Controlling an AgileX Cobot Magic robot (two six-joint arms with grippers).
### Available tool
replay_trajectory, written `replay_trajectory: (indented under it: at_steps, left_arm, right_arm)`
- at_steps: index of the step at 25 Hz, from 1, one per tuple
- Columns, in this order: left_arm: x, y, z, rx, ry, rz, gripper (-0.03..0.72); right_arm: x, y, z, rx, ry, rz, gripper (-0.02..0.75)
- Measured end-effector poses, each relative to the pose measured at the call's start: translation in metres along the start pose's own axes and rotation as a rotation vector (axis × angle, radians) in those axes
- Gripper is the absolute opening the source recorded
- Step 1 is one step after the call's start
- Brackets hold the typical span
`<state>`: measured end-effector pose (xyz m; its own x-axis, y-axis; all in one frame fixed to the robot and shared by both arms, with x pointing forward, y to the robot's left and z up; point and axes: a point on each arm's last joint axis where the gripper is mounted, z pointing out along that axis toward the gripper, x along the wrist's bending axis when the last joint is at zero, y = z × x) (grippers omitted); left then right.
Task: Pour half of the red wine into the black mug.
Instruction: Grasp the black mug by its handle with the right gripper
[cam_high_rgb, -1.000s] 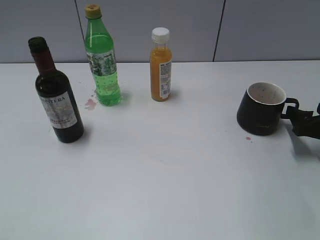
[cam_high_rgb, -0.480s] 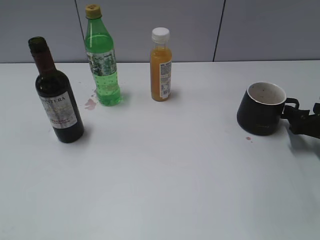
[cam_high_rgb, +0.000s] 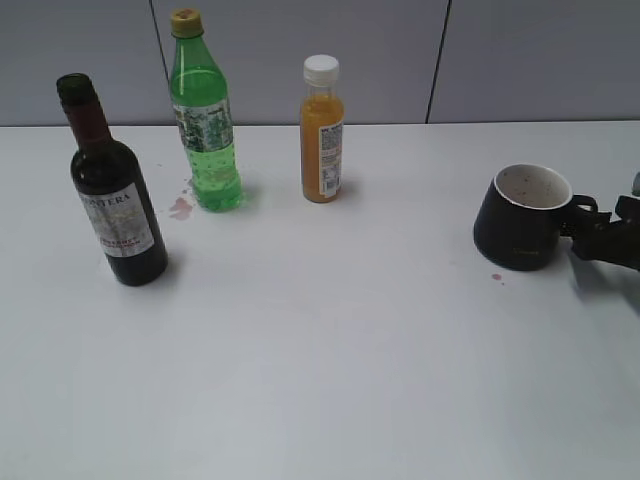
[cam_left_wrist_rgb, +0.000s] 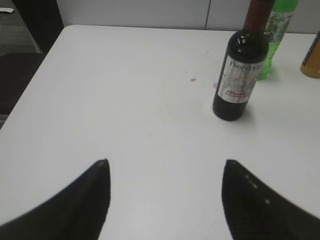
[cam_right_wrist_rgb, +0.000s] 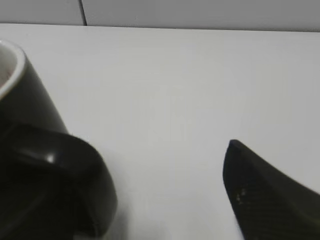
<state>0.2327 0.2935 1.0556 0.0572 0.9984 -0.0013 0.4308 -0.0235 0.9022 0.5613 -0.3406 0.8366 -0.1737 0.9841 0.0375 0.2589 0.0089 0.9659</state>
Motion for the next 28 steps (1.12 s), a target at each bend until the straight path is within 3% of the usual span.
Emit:
replay_trajectory:
  at_steps: [18, 28]
  left_arm:
    - [0.0, 0.0, 0.0, 0.0, 0.0, 0.0, 0.517]
    - [0.0, 0.0, 0.0, 0.0, 0.0, 0.0, 0.517]
  right_arm:
    - [-0.002, -0.003, 0.02, -0.026, 0.063, 0.0, 0.577]
    - [-0.002, 0.0, 0.024, -0.033, 0.095, -0.009, 0.487]
